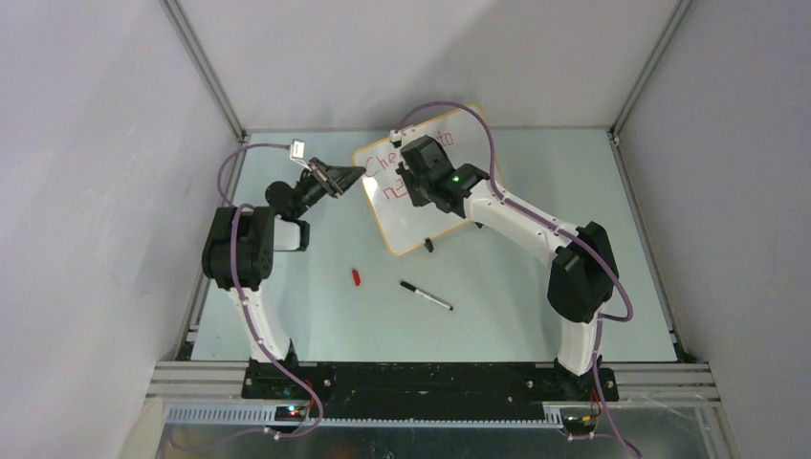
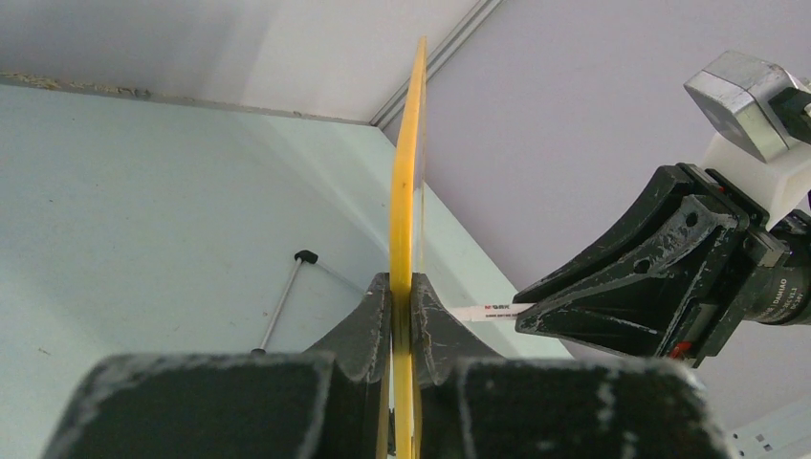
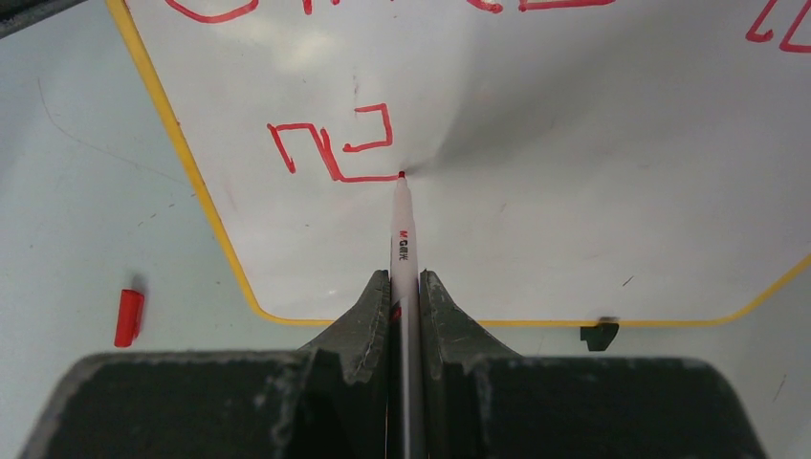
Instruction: Write a sentence on the whiteboard
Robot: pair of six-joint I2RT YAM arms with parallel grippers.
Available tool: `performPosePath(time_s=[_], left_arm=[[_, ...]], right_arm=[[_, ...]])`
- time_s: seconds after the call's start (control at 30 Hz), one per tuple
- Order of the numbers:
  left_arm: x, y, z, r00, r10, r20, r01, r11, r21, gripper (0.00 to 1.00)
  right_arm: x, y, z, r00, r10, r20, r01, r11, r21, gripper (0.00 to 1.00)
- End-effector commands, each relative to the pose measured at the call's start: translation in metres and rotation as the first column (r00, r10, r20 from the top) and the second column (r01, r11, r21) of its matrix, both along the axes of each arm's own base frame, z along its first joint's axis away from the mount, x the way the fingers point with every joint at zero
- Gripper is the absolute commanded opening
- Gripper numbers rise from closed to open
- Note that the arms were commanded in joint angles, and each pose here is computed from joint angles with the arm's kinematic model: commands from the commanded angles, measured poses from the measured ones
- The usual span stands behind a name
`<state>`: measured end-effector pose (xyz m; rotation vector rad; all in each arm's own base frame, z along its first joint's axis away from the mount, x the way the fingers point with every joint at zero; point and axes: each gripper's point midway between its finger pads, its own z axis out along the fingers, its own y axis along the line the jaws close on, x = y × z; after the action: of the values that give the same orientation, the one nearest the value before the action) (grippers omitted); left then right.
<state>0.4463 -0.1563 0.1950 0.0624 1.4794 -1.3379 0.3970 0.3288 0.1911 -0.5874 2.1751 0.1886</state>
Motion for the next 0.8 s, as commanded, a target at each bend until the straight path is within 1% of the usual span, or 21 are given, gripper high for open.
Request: performPosePath(time_s=[0.0,0.5,0.77], left_arm=[[-0.006,0.0,0.019,0.995,-0.015,0.096,0.014,1.0,0.012,0.0],[-0.006,0.0,0.019,0.995,-0.015,0.096,0.014,1.0,0.011,0.0],[-0.006,0.0,0.019,0.995,-0.016,0.096,0.015,1.0,0.011,0.0]], right_arm=[[0.007,0.001,0.054,0.993,-0.012,0.116,0.004,0.997,0.071,0.0],[0.003,0.027,0.066,0.989,0.055,0.14,-0.068,0.993,0.092,0.0],[0.007,0.031,0.063,0.99,0.055,0.133,-0.066,0.995,0.078,0.0]])
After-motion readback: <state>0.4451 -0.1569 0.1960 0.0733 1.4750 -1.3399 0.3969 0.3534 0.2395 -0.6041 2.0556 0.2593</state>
